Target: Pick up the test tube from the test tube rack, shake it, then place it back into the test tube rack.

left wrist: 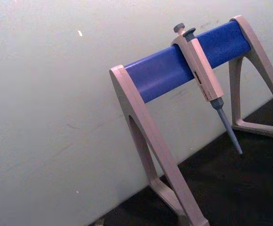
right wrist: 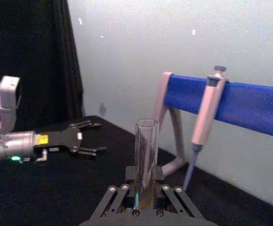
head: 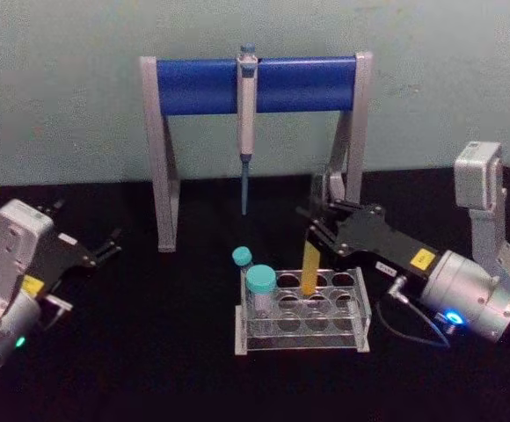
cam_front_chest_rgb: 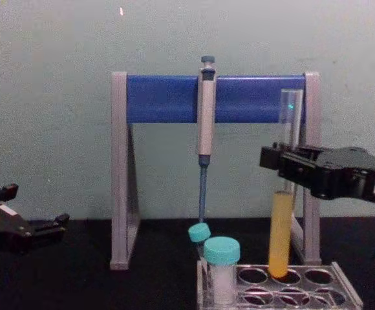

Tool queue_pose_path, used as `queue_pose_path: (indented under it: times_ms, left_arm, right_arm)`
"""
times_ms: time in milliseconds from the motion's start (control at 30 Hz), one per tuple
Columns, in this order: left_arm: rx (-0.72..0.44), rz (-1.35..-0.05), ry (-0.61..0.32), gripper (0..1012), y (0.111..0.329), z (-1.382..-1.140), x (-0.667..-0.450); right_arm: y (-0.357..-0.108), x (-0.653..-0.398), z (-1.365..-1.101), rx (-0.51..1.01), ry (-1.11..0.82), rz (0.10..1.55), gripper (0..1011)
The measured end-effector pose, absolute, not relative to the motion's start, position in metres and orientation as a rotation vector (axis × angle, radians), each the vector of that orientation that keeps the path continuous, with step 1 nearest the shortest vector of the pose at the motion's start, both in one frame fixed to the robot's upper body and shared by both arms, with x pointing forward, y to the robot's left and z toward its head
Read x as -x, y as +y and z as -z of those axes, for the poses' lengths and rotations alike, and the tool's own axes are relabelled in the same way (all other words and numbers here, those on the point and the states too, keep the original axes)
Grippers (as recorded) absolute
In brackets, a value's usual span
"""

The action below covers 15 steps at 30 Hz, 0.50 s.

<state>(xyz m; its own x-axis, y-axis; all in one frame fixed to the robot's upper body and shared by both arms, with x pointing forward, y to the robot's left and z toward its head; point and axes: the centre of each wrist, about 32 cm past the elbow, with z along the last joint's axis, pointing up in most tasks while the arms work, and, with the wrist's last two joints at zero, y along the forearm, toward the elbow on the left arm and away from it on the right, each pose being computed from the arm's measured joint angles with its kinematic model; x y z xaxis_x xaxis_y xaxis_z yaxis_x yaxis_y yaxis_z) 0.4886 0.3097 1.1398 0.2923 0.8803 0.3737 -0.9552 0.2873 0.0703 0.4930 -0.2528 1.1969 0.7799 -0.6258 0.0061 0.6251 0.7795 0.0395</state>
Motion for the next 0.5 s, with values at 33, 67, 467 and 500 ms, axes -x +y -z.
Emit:
queue_pose_path:
  times_ms: [33,67,467,500]
  left_arm:
    - [-0.304,-1.248,-0.285,1010,0.31,-1.14,-0.489]
    - [-0.304,-1.248,-0.285,1010,0.31,-1.14,-0.489]
    - [-0.304,-1.248,-0.285,1010,0.31,-1.14,-0.489]
    - [-0.304,-1.248,-0.285,1010,0.31,-1.14,-0.489]
  right_arm:
    - [-0.251,-0.495,-1.197,-0.039,-0.015,0.665,224]
    - [-0.25,-0.497,-1.197,-0.042,-0.013,0.659,224]
    - [-0.245,-0.527,-1.197,-0.063,-0.009,0.645,224]
    - [-0.245,-0.531,-1.197,-0.065,-0.011,0.648,224]
